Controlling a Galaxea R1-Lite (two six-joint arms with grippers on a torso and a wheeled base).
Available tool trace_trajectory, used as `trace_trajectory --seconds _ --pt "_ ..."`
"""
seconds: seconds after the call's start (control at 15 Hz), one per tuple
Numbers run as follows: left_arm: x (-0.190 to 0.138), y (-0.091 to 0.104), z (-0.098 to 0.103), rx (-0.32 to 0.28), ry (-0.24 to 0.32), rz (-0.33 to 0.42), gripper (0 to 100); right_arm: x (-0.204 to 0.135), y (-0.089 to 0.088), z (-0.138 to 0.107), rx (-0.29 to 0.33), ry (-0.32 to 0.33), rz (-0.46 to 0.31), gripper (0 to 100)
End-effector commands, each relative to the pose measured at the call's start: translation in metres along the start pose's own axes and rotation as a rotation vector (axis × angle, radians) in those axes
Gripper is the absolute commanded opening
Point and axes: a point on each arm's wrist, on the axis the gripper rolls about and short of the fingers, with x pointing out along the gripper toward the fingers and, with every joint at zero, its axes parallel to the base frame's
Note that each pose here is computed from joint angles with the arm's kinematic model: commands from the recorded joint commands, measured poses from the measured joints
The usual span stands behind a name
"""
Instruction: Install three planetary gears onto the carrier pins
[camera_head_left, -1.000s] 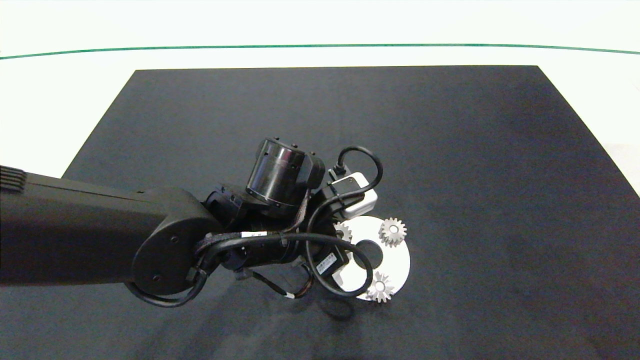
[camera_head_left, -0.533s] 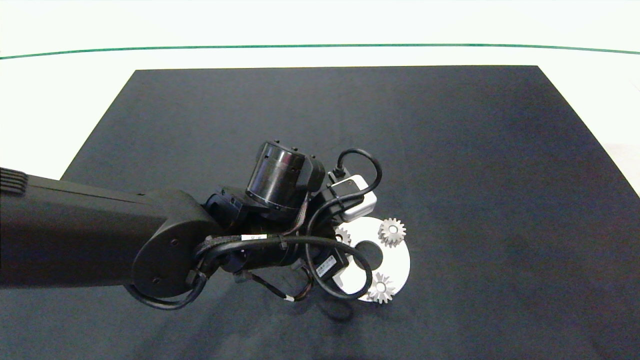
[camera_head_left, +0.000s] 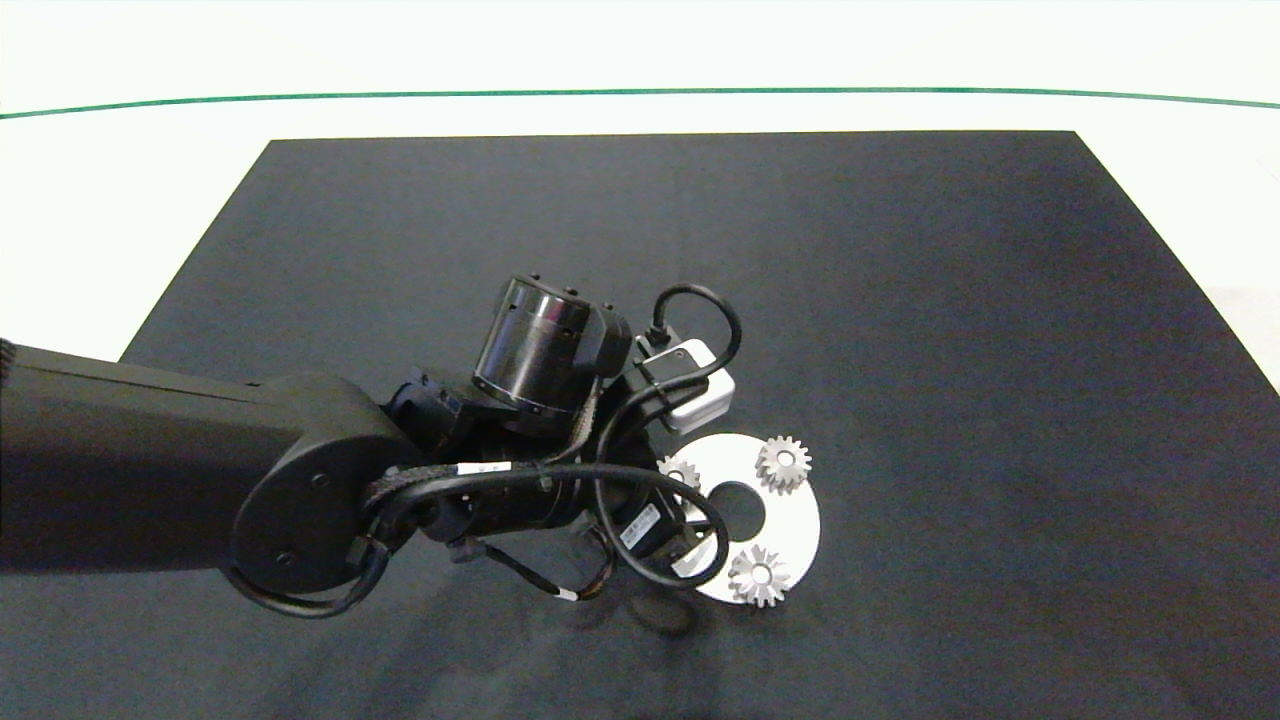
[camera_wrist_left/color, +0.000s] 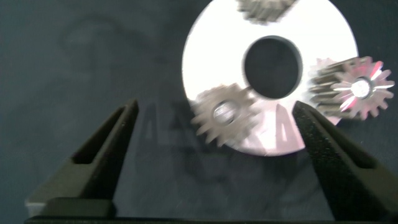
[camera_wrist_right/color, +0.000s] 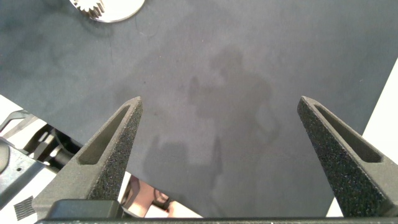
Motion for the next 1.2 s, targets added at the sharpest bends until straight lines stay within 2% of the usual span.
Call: trace_trajectory --seconds 0.07,0.27,0.4,0.47,0.53,0.67,0.73,0.8,0.87,0.93,1.07,1.2 --pt "-0.052 0.030 -0.013 -0.094 -0.032 0.127 100 0.008 0.000 0.004 0.012 0.049 -0.027 100" --pt "-0.114 0.043 -0.042 -0.194 -0.028 0.303 100 0.011 -0.001 0.009 0.044 0.055 -0.116 100" --pt "-0.154 0.043 -0.064 -0.269 -0.028 0.438 100 0.009 -0.001 0.010 0.064 0.069 -0.182 100" --pt "-0.168 0.041 -0.070 -0.295 -0.040 0.481 100 0.008 -0.001 0.009 0.069 0.071 -0.202 100" --pt "-0.191 0.039 -0.081 -0.340 -0.058 0.559 100 0.004 0.000 0.009 0.079 0.069 -0.241 100" --pt "-0.222 0.031 -0.101 -0.387 -0.046 0.719 100 -0.005 0.004 0.007 0.095 0.061 -0.315 100" --pt "-0.238 0.022 -0.110 -0.403 -0.057 0.795 100 -0.012 0.008 0.004 0.096 0.057 -0.362 100" --pt "-0.244 0.018 -0.114 -0.409 -0.059 0.826 100 -0.016 0.010 0.003 0.094 0.053 -0.385 100" --pt "-0.260 0.005 -0.122 -0.423 -0.071 0.919 100 -0.025 0.017 0.000 0.090 0.046 -0.448 100" --pt "-0.268 -0.005 -0.127 -0.432 -0.078 0.974 100 -0.034 0.025 -0.005 0.088 0.041 -0.490 100" --pt "-0.280 -0.028 -0.136 -0.424 -0.125 1.033 100 -0.047 0.043 -0.024 0.096 0.041 -0.506 100" --pt "-0.288 -0.051 -0.145 -0.403 -0.182 1.054 100 -0.051 0.056 -0.046 0.094 0.012 -0.511 100"
